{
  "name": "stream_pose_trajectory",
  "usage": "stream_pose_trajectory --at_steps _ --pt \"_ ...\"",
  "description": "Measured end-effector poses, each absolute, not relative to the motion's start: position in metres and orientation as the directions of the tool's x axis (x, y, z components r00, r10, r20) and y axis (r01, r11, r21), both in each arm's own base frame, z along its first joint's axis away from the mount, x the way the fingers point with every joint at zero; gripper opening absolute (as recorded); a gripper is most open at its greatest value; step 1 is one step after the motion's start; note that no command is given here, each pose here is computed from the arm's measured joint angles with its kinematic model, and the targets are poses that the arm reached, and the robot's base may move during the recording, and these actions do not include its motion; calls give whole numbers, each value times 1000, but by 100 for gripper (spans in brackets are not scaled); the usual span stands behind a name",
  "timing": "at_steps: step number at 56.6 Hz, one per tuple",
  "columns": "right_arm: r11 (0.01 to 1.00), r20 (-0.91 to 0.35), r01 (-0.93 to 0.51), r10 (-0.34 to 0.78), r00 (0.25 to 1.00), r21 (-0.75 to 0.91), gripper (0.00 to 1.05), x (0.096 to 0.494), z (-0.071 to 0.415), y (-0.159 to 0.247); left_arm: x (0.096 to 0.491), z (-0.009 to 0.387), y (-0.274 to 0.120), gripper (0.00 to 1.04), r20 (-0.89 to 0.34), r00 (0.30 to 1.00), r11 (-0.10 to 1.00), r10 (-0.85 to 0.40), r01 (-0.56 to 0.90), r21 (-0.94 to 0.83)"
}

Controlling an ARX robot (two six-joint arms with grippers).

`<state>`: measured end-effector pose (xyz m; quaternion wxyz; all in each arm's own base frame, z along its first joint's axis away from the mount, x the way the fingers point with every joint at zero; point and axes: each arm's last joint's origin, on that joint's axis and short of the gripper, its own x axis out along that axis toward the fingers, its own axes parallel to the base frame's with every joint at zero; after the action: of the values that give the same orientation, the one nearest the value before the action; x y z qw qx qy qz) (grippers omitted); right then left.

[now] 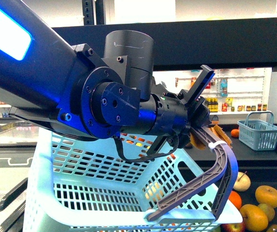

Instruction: Pick lemon from shelf

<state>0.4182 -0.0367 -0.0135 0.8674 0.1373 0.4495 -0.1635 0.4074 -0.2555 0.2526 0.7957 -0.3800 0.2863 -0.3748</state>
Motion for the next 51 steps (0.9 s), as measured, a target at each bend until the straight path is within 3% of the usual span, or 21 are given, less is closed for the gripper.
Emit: stream_pose_trajectory --at_steps 43,51 --pt "904 -847 424 -184 499 54 97 436 -60 -28 407 253 -255 7 -171 555 430 -814 379 -819" --pt "905 -840 420 -182 511 59 76 436 -59 -29 407 253 -255 7 -171 555 430 -814 379 -819"
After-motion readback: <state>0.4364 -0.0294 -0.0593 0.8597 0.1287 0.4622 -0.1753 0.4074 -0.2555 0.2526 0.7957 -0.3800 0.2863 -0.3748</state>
